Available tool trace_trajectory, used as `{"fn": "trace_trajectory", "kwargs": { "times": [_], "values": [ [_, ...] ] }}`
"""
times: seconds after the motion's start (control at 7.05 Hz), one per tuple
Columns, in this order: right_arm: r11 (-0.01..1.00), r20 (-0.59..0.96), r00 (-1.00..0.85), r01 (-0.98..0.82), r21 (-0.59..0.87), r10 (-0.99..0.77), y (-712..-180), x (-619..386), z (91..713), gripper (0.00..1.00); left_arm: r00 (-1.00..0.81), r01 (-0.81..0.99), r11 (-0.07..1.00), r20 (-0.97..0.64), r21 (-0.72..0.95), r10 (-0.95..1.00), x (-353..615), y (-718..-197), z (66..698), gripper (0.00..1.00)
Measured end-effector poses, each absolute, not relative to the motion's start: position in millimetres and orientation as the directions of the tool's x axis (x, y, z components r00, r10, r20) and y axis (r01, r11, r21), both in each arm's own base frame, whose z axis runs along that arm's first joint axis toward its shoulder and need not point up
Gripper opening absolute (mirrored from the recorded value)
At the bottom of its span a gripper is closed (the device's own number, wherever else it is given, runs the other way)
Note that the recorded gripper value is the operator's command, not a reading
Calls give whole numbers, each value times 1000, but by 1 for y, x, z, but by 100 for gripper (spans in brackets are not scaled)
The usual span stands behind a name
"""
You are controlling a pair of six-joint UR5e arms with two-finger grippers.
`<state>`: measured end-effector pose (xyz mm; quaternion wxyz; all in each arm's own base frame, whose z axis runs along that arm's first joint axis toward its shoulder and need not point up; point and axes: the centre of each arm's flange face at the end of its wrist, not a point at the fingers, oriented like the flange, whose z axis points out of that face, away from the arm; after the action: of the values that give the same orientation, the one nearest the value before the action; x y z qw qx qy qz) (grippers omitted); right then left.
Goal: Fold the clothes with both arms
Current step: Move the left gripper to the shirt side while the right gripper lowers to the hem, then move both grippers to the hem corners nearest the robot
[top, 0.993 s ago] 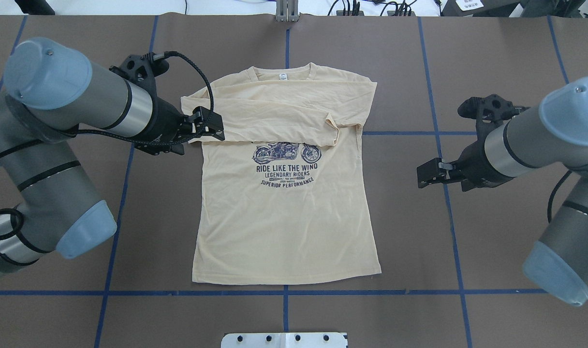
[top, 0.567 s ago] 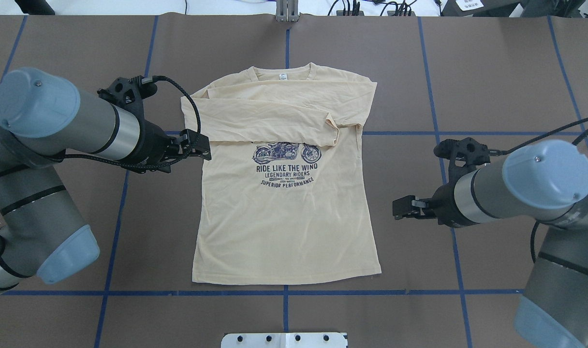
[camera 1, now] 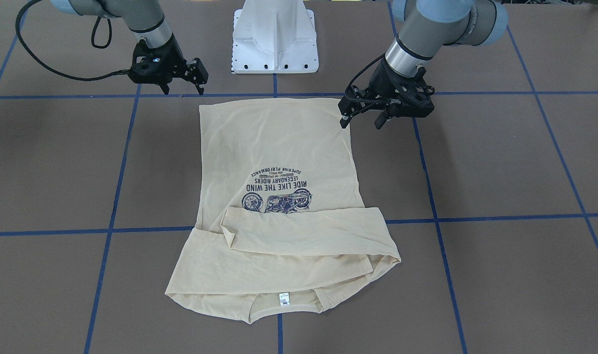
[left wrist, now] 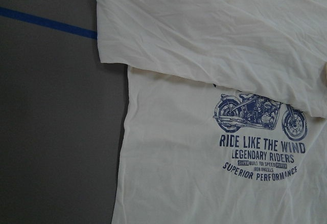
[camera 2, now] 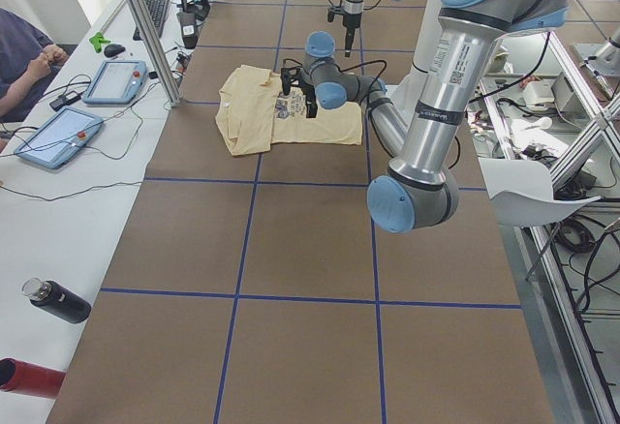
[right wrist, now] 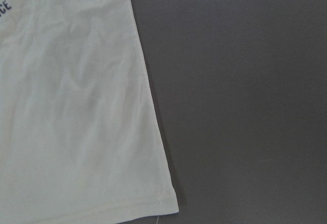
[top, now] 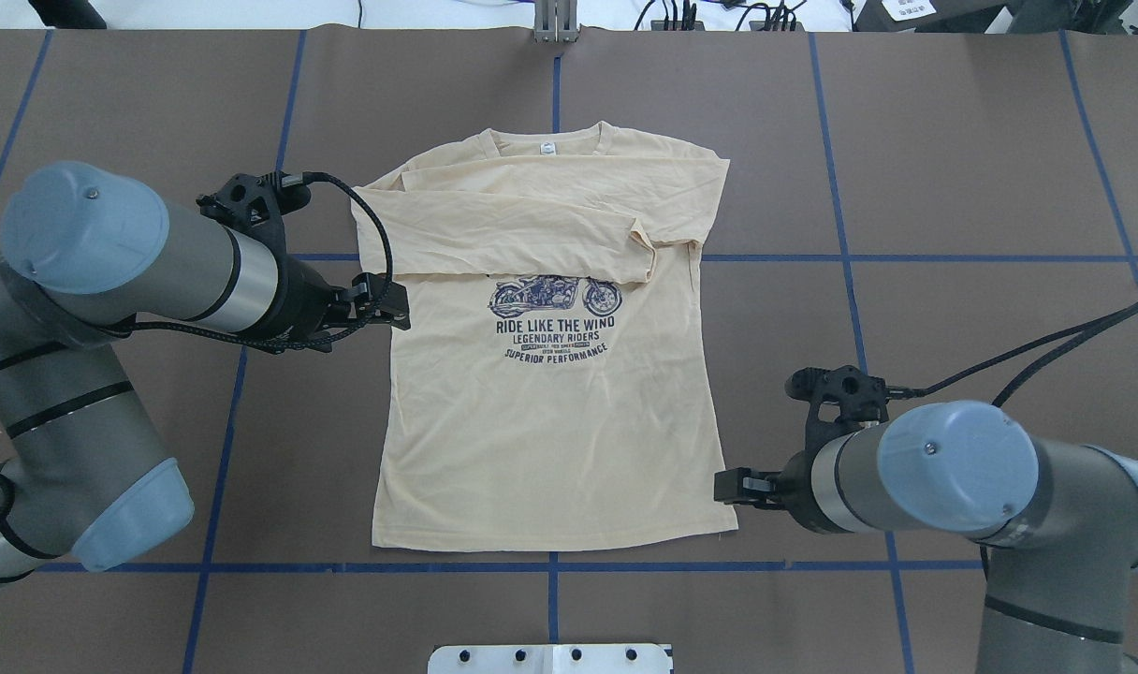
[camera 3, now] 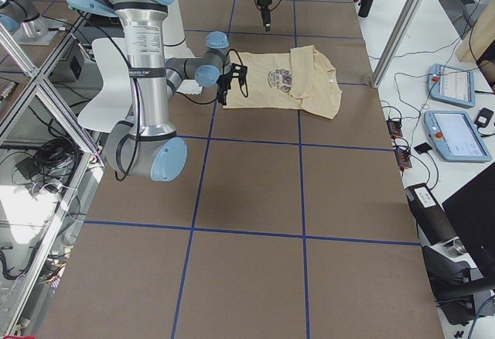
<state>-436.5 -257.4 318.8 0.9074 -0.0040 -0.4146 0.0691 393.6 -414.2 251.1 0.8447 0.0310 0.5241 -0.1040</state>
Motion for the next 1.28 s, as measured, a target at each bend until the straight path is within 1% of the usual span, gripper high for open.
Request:
{"fn": "trace_trajectory", "kwargs": {
  "times": [0.43, 1.28],
  "values": [
    [991, 711, 691, -119, -66, 130, -253, -489, 310, 100, 429, 202, 978, -892, -57, -141, 396, -412, 251, 100],
    [994, 679, 726, -95, -60, 110, -259, -509, 332, 98, 424, 197, 978, -894, -62, -143, 400, -408, 248, 100]
  ]
}}
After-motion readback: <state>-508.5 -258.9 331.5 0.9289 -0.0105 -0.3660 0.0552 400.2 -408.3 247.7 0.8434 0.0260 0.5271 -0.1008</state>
